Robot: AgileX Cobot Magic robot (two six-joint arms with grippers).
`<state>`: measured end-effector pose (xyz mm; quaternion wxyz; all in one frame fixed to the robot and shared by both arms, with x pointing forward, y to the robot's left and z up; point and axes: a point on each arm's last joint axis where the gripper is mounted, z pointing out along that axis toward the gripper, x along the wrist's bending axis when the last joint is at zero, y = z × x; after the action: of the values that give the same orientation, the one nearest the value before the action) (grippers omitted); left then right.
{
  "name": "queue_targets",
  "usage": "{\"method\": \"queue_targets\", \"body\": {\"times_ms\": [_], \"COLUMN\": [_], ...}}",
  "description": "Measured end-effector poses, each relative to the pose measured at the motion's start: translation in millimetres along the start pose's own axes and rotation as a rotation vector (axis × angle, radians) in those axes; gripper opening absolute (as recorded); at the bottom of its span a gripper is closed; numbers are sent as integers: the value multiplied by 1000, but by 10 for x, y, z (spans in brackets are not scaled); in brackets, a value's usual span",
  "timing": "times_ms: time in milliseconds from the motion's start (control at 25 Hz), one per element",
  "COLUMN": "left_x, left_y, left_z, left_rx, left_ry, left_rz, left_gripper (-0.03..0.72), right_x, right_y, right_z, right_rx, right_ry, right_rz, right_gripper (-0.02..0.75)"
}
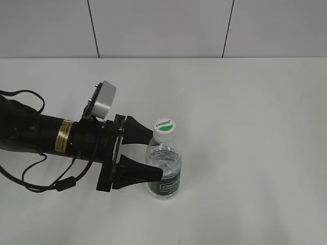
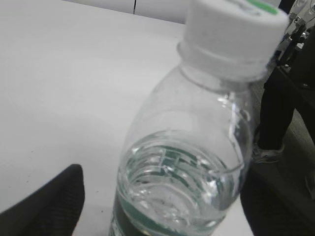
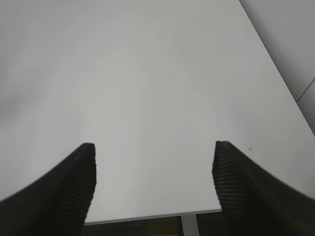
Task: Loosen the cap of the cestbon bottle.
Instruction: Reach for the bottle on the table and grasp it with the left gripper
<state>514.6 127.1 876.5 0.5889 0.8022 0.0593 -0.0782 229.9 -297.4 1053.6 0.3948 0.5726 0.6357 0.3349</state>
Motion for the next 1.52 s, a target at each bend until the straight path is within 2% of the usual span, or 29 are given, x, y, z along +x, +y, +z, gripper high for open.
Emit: {"method": "queue_targets", "body": {"times_ms": [880, 1040, 1520], "left_x": [-115, -103, -107], "left_y": [66, 16, 26], "left_z": [273, 314, 337], "left_rx": [-30, -36, -45], "left_ry": [-26, -18, -12], "left_rz": [-64, -98, -109], "left_gripper": [589, 589, 589], "right_x": [0, 0, 0], "right_y": [-1, -1, 0], "right_z": [0, 0, 0], "right_rx": [1, 1, 0], "right_ry": [0, 0, 0], "right_rz": [0, 0, 0], "right_gripper": [561, 561, 561]}}
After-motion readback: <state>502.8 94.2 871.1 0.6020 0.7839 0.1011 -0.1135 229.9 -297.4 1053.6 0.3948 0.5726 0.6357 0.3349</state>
